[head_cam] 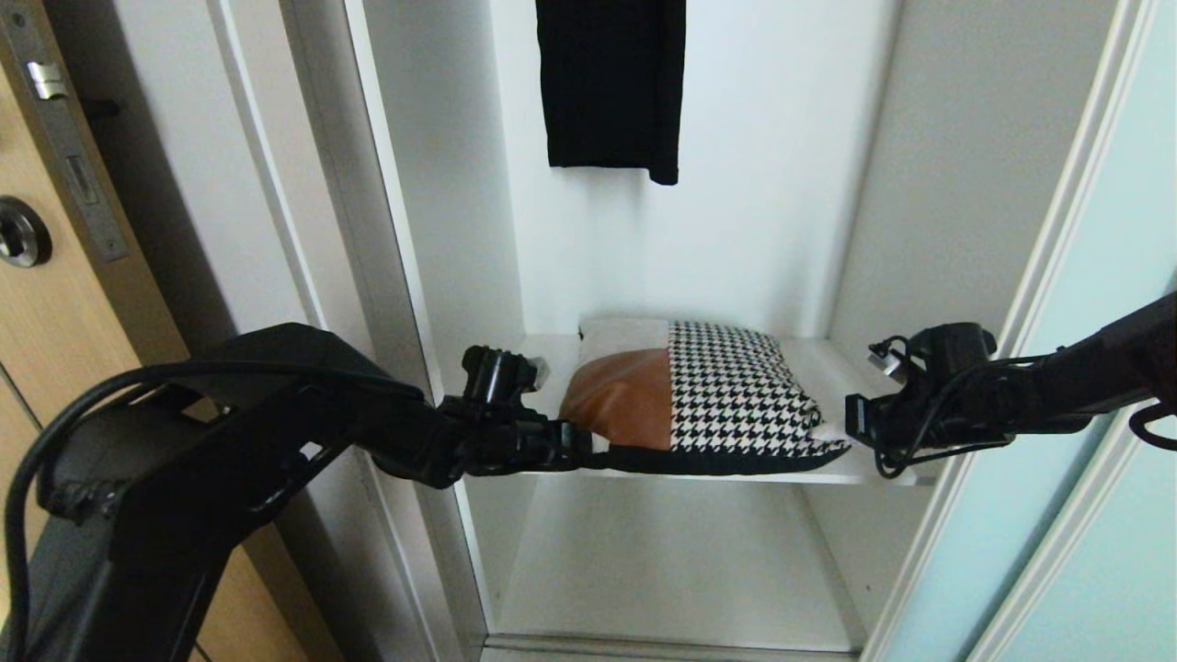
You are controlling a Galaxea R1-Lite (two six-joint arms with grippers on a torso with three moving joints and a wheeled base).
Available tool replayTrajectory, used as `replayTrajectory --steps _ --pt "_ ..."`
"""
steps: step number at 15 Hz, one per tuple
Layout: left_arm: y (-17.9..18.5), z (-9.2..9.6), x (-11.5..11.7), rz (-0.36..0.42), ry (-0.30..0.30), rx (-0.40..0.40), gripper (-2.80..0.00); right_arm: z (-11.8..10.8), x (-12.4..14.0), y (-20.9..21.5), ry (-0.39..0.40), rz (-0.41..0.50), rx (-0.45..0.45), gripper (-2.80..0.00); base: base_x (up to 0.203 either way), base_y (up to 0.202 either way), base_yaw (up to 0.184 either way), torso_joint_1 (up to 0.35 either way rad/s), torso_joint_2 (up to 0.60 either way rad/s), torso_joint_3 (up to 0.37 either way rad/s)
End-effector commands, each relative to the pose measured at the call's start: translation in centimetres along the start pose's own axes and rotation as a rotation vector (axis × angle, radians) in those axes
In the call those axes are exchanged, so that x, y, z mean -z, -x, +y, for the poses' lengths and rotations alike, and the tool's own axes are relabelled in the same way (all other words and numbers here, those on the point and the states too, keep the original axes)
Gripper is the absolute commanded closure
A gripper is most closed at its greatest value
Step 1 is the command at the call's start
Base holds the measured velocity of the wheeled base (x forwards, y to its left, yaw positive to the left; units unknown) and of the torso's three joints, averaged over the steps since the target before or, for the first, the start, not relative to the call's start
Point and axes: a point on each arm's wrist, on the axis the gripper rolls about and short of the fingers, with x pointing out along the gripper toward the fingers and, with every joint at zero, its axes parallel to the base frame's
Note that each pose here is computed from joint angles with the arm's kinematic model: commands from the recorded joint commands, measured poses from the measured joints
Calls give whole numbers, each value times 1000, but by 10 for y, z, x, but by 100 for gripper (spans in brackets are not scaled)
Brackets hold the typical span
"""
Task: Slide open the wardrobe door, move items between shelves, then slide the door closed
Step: Place the pillow on the lower shelf
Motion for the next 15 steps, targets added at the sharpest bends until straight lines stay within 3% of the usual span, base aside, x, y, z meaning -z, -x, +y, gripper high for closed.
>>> replayTrajectory --steps 1,4,7,15 --pt "-13 8 7 13 0 -7 -280 -1 1 -1 -4 6 -10 0 0 0 0 0 0 0" --pt "-18 9 0 -17 -9 1 -280 0 0 0 -2 3 -12 0 0 0 0 0 0 0" --pt "-20 7 -9 -117 -27 25 -280 0 0 0 -1 2 -14 0 0 0 0 0 0 0" --pt "-34 15 3 -92 -20 15 -280 -2 1 -3 -6 9 -12 0 0 0 0 0 0 0"
